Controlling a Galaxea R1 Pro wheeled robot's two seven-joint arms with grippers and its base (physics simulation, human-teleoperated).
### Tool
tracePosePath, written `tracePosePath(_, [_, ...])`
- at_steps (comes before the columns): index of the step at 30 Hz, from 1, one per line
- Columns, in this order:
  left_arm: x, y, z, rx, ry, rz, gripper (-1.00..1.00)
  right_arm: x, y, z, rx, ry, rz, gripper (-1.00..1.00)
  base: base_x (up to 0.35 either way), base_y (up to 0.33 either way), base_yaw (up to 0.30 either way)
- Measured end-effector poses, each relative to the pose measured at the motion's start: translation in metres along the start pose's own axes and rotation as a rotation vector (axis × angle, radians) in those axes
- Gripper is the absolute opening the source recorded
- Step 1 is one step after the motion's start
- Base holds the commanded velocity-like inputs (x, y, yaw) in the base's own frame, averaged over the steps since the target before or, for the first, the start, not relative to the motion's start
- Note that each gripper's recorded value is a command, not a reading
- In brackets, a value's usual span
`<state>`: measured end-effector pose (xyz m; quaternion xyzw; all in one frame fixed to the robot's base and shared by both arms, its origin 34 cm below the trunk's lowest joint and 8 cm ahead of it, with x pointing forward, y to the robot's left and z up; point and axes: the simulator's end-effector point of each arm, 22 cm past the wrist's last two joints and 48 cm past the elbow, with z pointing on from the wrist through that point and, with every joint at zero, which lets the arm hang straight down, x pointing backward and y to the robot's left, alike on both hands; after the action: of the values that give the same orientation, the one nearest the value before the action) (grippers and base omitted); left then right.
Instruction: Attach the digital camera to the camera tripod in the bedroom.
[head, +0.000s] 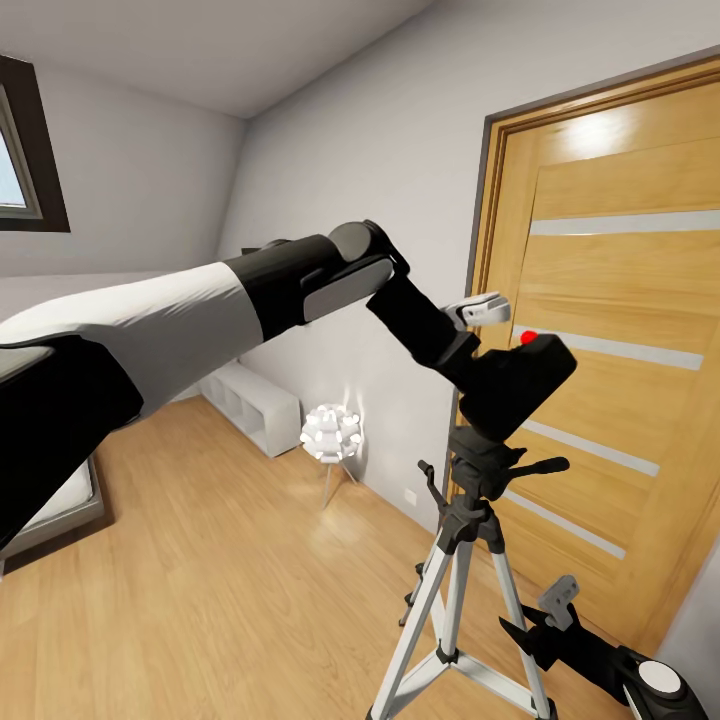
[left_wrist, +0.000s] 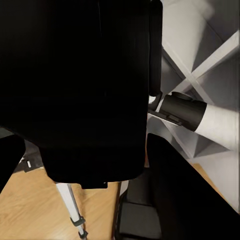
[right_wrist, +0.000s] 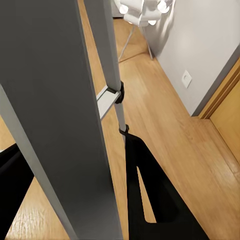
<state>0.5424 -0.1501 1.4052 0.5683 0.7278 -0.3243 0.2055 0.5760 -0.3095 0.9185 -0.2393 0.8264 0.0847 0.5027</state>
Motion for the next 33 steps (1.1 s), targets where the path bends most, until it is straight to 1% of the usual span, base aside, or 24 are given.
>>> tracePosePath(6, [0.013, 0.010, 0.006, -0.025, 0.042, -0.008, -1.00, 0.000, 0.000, 0.000, 0.000, -0.001, 0.000, -1.00, 0.000, 0.000, 0.000])
tracePosePath(11, [0.020, 0.015, 0.008, -0.038, 0.062, -0.013, -1.00, 0.000, 0.000, 0.000, 0.000, -0.001, 0.002, -1.00, 0.000, 0.000, 0.000])
tracePosePath(15, [0.031, 0.023, 0.012, -0.059, 0.098, -0.020, -1.00, 0.000, 0.000, 0.000, 0.000, -0.001, 0.000, -1.00, 0.000, 0.000, 0.000])
tracePosePath(23, [0.035, 0.026, 0.010, -0.071, 0.113, -0.019, -1.00, 0.000, 0.000, -0.001, 0.000, -0.001, 0.000, -1.00, 0.000, 0.000, 0.000])
tracePosePath(28, [0.029, 0.025, 0.003, -0.092, 0.111, -0.005, -1.00, 0.000, 0.001, -0.001, 0.000, -0.001, -0.001, -1.00, 0.000, 0.000, 0.000])
tracePosePath(33, [0.026, 0.028, -0.002, -0.112, 0.112, -0.002, -1.00, 0.000, 0.001, -0.001, 0.000, -0.001, 0.000, -1.00, 0.000, 0.000, 0.000])
